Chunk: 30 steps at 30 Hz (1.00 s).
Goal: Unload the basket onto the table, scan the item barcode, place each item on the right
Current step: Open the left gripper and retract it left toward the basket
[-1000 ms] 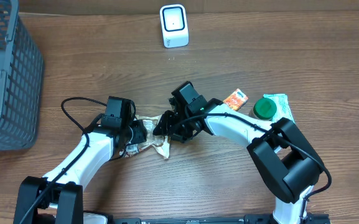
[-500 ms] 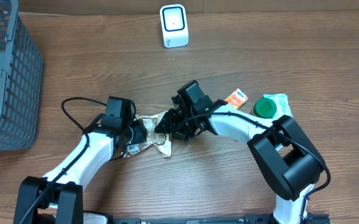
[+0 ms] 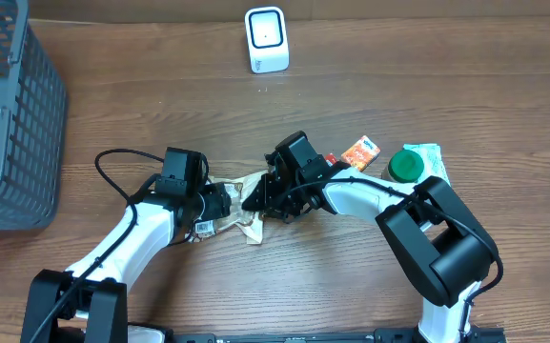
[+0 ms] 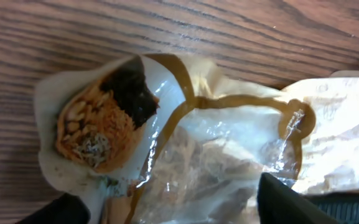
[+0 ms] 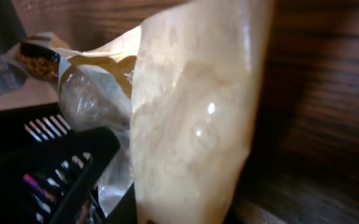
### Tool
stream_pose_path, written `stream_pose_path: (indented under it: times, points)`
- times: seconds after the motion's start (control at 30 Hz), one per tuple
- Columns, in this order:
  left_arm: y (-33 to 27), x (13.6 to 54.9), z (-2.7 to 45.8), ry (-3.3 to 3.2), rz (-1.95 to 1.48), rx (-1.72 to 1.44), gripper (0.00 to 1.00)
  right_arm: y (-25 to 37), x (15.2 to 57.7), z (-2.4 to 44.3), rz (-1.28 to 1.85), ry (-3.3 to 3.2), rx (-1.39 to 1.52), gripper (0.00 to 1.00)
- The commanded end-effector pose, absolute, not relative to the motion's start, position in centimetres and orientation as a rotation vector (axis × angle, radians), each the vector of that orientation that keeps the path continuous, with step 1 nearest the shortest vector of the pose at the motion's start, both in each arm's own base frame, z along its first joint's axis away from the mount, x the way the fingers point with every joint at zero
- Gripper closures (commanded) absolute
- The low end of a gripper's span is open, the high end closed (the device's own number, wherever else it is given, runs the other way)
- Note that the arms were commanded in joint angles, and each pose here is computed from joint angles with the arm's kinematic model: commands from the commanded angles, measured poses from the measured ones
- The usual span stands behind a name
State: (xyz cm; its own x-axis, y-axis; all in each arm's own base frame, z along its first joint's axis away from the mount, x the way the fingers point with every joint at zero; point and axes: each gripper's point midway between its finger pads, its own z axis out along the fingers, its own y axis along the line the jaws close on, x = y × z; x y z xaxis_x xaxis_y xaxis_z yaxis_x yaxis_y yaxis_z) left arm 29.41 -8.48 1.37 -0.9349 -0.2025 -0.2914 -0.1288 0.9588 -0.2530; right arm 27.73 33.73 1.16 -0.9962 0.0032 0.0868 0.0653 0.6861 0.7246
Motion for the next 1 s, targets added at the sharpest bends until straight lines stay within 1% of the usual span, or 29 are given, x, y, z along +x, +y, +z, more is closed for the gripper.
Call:
stream_pose_path:
  times: [0.0,0.17,0.27,0.37,0.4,0.5,0.53,0.73,0.97]
  points:
    - [-8.3,30.7,2.2,2.760,-0.283,-0.212,0.24,33.6,27.5,0.7,-1.200,-2.809,-0.054,0.89]
    - [-6.7,32.5,4.4,2.704,-0.141,-0.220,0.18,33.6,27.4,0.7,-1.204,-2.820,-0.009,0.93]
    - [-5.6,33.9,7.3,2.646,-0.058,-0.244,0.13,33.6,27.5,0.7,-1.204,-2.821,-0.009,0.93]
    - [-4.7,35.2,10.6,2.586,-0.015,-0.273,0.11,33.4,27.7,0.5,-1.190,-2.840,-0.017,0.93]
    - [-4.0,36.1,12.7,2.542,0.006,-0.296,0.09,33.4,27.7,0.5,-1.190,-2.839,-0.017,0.93]
    - [-2.3,36.9,15.2,2.490,0.062,-0.346,0.05,33.4,27.7,0.5,-1.190,-2.840,-0.017,0.93]
    - [-1.5,37.0,15.7,2.481,0.096,-0.370,0.00,33.4,27.7,0.5,-1.190,-2.840,-0.017,0.93]
    - [4.0,35.6,15.7,2.488,0.260,-0.547,0.00,33.4,27.7,0.5,-1.188,-2.844,-0.018,0.93]
    - [9.0,34.1,15.3,2.479,0.318,-0.738,0.00,33.2,28.0,0.3,-1.168,-2.870,-0.029,0.93]
